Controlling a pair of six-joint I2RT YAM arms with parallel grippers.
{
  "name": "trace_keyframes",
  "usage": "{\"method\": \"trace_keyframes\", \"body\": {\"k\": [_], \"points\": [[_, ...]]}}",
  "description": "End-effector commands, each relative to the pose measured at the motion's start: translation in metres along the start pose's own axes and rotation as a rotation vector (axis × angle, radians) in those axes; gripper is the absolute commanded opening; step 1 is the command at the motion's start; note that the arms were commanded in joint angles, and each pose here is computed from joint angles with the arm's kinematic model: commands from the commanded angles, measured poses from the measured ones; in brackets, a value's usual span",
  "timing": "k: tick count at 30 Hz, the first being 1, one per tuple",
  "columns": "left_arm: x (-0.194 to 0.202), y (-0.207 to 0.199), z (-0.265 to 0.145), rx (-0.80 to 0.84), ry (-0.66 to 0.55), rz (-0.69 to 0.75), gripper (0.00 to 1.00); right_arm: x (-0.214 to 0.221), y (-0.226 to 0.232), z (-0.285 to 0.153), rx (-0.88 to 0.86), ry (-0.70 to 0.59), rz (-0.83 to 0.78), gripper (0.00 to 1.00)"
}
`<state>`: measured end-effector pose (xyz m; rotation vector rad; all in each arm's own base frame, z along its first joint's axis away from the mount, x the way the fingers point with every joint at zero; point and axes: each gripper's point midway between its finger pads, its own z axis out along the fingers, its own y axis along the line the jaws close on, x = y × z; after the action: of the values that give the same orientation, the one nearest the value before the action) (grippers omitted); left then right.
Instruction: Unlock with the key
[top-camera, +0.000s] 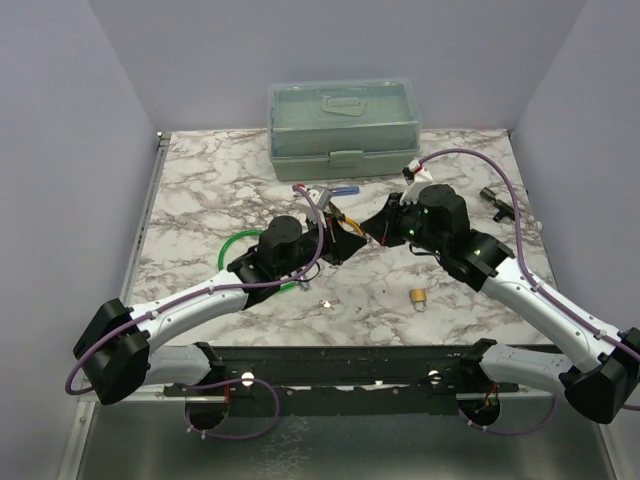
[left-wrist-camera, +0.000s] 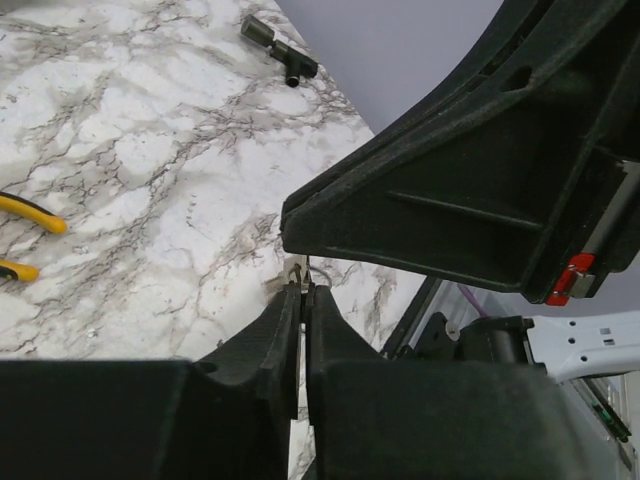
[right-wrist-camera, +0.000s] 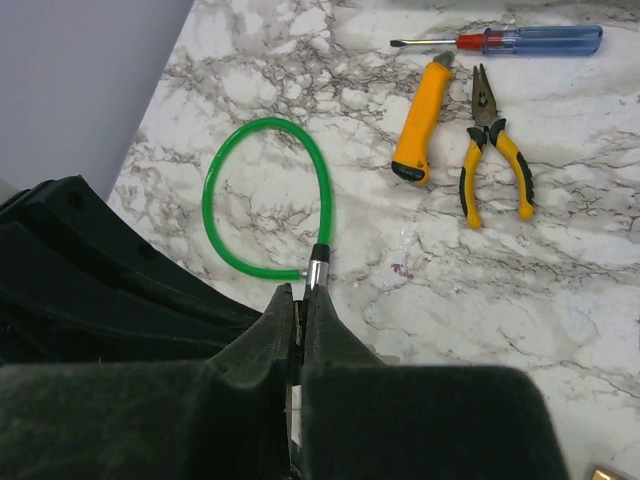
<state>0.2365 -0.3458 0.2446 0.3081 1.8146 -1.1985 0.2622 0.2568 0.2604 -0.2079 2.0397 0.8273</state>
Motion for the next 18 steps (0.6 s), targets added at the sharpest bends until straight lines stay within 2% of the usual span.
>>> {"method": "trace_keyframes", "body": {"k": [1, 7, 8, 10, 11, 12, 14, 18], "points": [[-0.017, -0.007, 0.003, 0.004, -0.052, 0.021, 0.00, 0.002, 0.009, -0.005, -0.036, 0.014, 0.010, 0.00], [-0.019, -0.005, -0.003, -0.005, -0.072, 0.038, 0.00, 0.004, 0.016, -0.009, -0.084, 0.006, 0.031, 0.01], [-0.019, -0.004, -0.004, -0.005, -0.076, 0.039, 0.00, 0.003, 0.016, -0.010, -0.088, 0.000, 0.033, 0.05], [-0.021, -0.006, -0.008, 0.004, -0.090, 0.047, 0.00, -0.001, 0.017, -0.013, -0.088, -0.017, 0.040, 0.28], [-0.023, -0.008, -0.011, 0.013, -0.099, 0.052, 0.00, -0.003, 0.018, -0.014, -0.089, -0.028, 0.040, 0.43], [-0.024, -0.010, -0.014, 0.022, -0.106, 0.059, 0.00, -0.006, 0.019, -0.017, -0.092, -0.044, 0.041, 0.54], [-0.027, -0.015, -0.019, 0.047, -0.122, 0.074, 0.00, -0.012, 0.022, -0.023, -0.109, -0.080, 0.042, 0.58], [-0.031, -0.031, -0.034, 0.137, -0.158, 0.108, 0.00, -0.019, 0.035, -0.040, -0.211, -0.156, 0.004, 0.58]]}}
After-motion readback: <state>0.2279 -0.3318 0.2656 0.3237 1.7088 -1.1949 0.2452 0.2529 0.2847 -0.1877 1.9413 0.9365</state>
